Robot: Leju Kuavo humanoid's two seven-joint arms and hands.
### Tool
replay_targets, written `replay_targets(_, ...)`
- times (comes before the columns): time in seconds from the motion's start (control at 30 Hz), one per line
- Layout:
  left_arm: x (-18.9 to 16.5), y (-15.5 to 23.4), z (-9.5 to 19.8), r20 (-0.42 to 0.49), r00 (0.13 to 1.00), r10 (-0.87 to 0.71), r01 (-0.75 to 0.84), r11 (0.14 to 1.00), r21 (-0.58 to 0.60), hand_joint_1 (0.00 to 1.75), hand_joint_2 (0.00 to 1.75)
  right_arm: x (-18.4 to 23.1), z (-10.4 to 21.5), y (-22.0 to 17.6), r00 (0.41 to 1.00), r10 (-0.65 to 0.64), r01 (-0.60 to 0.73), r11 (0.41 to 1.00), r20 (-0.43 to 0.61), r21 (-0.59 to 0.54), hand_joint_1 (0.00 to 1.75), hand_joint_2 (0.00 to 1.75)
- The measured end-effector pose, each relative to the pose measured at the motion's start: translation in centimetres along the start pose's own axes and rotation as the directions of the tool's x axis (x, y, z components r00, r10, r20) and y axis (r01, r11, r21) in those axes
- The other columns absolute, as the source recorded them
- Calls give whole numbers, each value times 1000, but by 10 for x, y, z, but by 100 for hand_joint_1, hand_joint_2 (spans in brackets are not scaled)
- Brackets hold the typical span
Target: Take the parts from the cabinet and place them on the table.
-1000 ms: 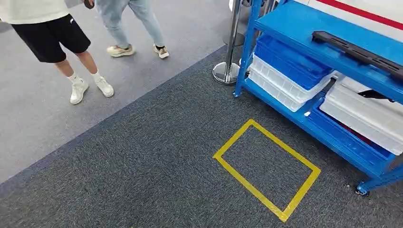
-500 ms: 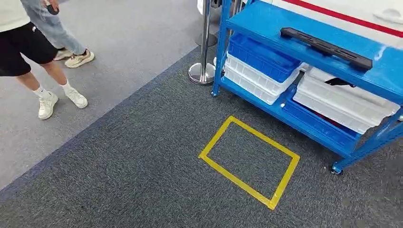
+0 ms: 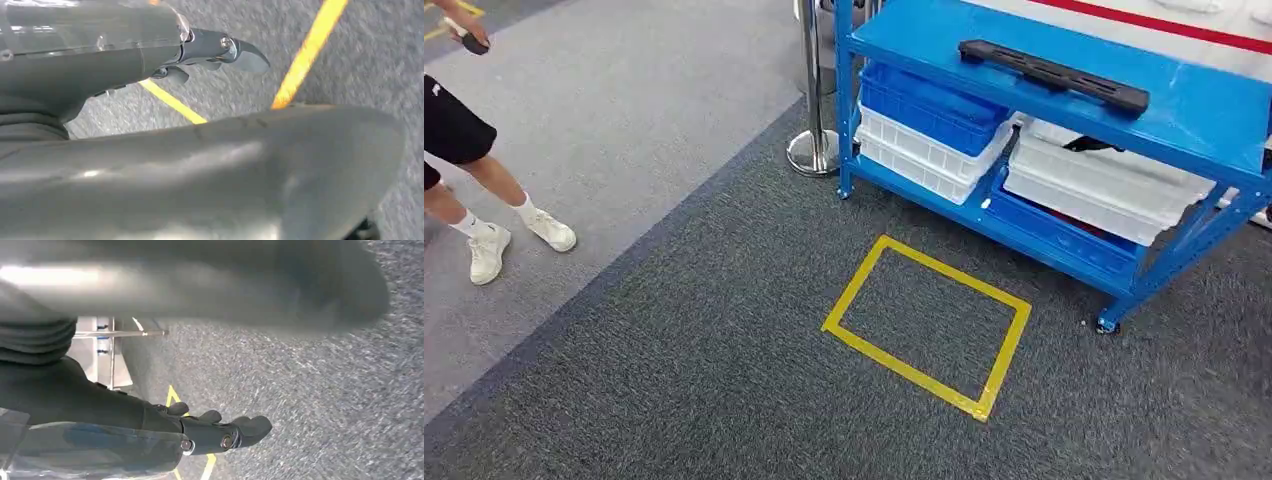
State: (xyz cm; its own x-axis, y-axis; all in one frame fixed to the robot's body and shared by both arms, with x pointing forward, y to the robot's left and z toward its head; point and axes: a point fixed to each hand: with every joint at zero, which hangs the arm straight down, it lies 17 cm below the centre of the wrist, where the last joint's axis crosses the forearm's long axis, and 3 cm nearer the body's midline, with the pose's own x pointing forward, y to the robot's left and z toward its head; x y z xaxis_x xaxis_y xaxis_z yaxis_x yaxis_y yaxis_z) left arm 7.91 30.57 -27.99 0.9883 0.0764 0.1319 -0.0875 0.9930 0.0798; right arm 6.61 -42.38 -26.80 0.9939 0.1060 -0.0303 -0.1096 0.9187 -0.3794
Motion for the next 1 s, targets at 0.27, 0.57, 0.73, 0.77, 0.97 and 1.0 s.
replay_targets(0.27,-5,9,-1,-5,1000,14,-14,999,42,0,0,2,1,6,1000,5,-5,1000,13,17,0,175)
replay_targets(0.57,-7,10,-1,-8,1000,18,-18,999,47,0,0,3,1,5,1000,5,-6,1000,15,15,0,175)
replay_targets(0.73,-14,11,-1,-19,1000,19,-18,998,53,0,0,-7,0,7,1000,19,-19,1000,3,16,0,175)
replay_targets(0.77,-15,12,-1,-20,1000,19,-17,998,58,0,0,-12,0,8,1000,24,-24,1000,-3,16,0,175)
replay_targets(0.97,4,12,-1,10,1000,21,-21,998,63,0,0,-3,1,5,1000,27,-27,1000,3,1,0,175)
replay_targets(1.0,5,11,-1,11,1000,20,-21,998,62,0,0,-2,1,5,1000,29,-29,1000,2,-1,0,175)
